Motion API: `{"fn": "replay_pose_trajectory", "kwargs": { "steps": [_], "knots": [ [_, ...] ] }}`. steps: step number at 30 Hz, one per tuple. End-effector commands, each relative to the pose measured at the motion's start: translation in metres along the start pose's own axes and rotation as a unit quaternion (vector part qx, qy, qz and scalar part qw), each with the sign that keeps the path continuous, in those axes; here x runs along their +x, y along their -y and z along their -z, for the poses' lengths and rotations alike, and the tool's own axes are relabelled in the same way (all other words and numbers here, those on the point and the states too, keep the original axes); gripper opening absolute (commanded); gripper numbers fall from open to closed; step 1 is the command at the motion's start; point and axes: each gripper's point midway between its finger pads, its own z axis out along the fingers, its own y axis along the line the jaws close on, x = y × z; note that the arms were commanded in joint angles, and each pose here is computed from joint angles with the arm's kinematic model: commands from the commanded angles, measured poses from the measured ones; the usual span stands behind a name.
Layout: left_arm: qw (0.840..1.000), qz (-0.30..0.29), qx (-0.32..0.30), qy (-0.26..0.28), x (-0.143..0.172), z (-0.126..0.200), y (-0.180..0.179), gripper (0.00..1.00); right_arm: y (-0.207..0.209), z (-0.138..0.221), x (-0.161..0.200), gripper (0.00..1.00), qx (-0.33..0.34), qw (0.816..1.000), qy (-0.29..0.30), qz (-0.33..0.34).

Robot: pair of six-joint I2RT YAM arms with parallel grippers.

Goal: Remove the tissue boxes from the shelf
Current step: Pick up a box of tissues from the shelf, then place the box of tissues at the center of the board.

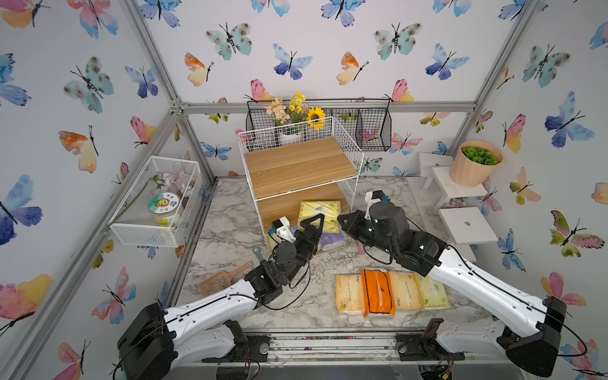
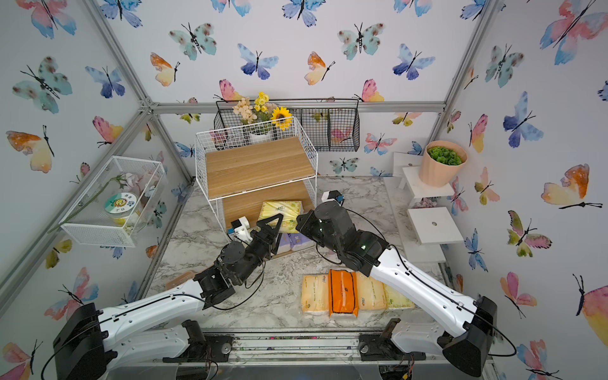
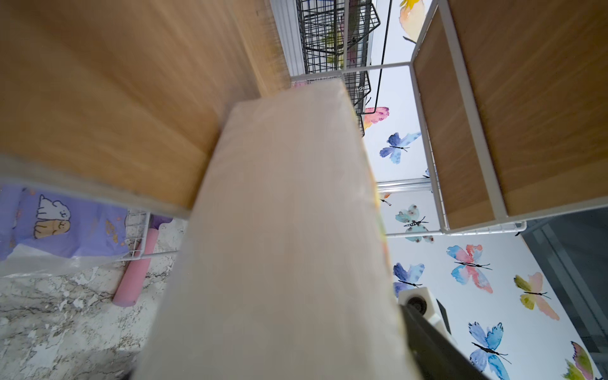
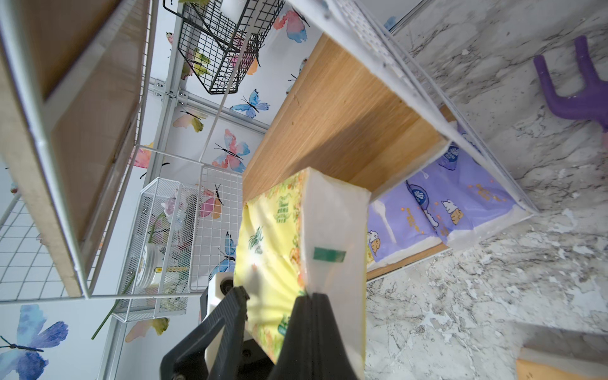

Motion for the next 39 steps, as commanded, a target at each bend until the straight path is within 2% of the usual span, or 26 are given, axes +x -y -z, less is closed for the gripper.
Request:
{"fn": "replay_pose_trajectory", "kwargs": {
  "steps": [1, 9, 11, 19, 21, 26, 32, 39],
  "knots": [
    [1.0, 0.009, 0.03, 0.001, -0.001, -0.003, 0.022, 0.76, -0.004, 0.009, 0.001, 0.01, -0.016, 1.0, -0.007, -0.006],
    [0.999, 0.003, 0.031, -0.018, 0.007, -0.008, 0.024, 0.52, 0.003, 0.01, 0.005, 0.02, -0.013, 1.0, -0.01, -0.007],
    [0.999, -0.004, 0.028, -0.024, 0.009, -0.008, 0.024, 0.48, 0.006, 0.012, 0.004, 0.09, -0.01, 1.0, -0.005, -0.005],
    [0.998, -0.03, 0.029, -0.046, 0.016, -0.004, 0.03, 0.41, 0.019, 0.031, -0.016, 0.56, 0.014, 0.998, 0.052, 0.041],
    [0.997, -0.05, 0.029, -0.054, 0.02, 0.0, 0.031, 0.39, 0.021, 0.038, -0.023, 0.6, 0.01, 0.995, 0.075, 0.058],
    [0.988, -0.12, 0.001, -0.093, 0.035, 0.018, 0.02, 0.36, 0.005, 0.057, -0.032, 0.63, -0.055, 0.984, 0.117, 0.12],
    [0.964, -0.199, -0.036, -0.172, 0.05, 0.05, -0.015, 0.35, 0.0, 0.064, -0.033, 0.62, -0.058, 0.975, 0.119, 0.177],
    [0.912, -0.281, -0.104, -0.281, 0.059, 0.107, -0.073, 0.36, 0.005, 0.072, -0.038, 0.6, -0.038, 0.968, 0.128, 0.211]
  ]
}}
